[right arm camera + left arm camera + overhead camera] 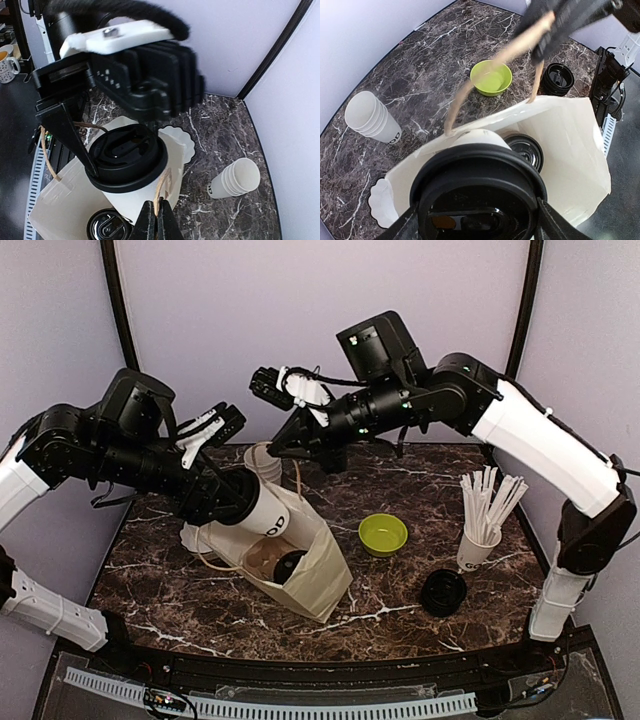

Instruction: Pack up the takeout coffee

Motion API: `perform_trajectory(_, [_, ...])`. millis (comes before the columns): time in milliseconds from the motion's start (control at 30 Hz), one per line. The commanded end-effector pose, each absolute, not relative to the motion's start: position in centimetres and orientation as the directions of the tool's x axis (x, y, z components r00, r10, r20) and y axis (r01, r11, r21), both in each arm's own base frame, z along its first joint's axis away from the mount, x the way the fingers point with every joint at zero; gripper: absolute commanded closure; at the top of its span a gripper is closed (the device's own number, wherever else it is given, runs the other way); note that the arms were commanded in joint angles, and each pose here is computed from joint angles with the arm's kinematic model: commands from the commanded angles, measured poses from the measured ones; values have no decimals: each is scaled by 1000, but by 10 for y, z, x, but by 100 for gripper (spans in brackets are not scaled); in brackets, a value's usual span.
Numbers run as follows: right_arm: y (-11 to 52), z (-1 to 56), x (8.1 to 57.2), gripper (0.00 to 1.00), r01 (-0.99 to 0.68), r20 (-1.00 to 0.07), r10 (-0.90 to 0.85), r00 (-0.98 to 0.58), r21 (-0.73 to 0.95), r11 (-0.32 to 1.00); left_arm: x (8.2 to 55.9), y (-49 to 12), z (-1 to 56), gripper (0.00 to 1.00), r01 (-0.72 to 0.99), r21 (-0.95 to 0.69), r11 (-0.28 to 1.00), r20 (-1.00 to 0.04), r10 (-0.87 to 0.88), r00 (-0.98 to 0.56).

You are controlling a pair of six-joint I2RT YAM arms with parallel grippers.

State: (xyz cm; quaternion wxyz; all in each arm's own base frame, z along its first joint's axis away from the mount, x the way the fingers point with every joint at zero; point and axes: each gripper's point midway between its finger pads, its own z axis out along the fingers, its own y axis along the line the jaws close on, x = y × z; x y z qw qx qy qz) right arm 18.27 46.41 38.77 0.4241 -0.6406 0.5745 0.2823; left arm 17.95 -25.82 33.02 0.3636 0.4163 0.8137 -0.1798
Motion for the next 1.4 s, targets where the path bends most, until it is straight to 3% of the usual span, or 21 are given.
perform_trajectory(0, [461,423,216,100,-937,-861,-439,257,-334,105,186,-253,330,49,800,81,595,-750,564,-344])
perform_trajectory(167, [460,432,230,100,-923,-859,-427,281,-364,124,197,-253,321,49,779,122,615,-738,581,-343])
perform_trajectory(533, [464,381,181,100,-962,-828,-497,260,-268,-55,198,-272,310,50,785,127,607,-783,547,-296])
perform_trajectory(867, [457,374,142,100,-965,-822,-506,262,-214,-152,184,-280,304,50,743,341,576,-742,650,-163])
perform_trajectory(1067, [450,386,131,100,-967,-834,-491,251,-200,-156,165,-284,297,50,719,512,470,-648,760,-35])
perform_trajectory(1367, [443,375,117,100,-967,-823,-513,245,-170,-188,132,-292,271,52,733,612,296,-497,866,64])
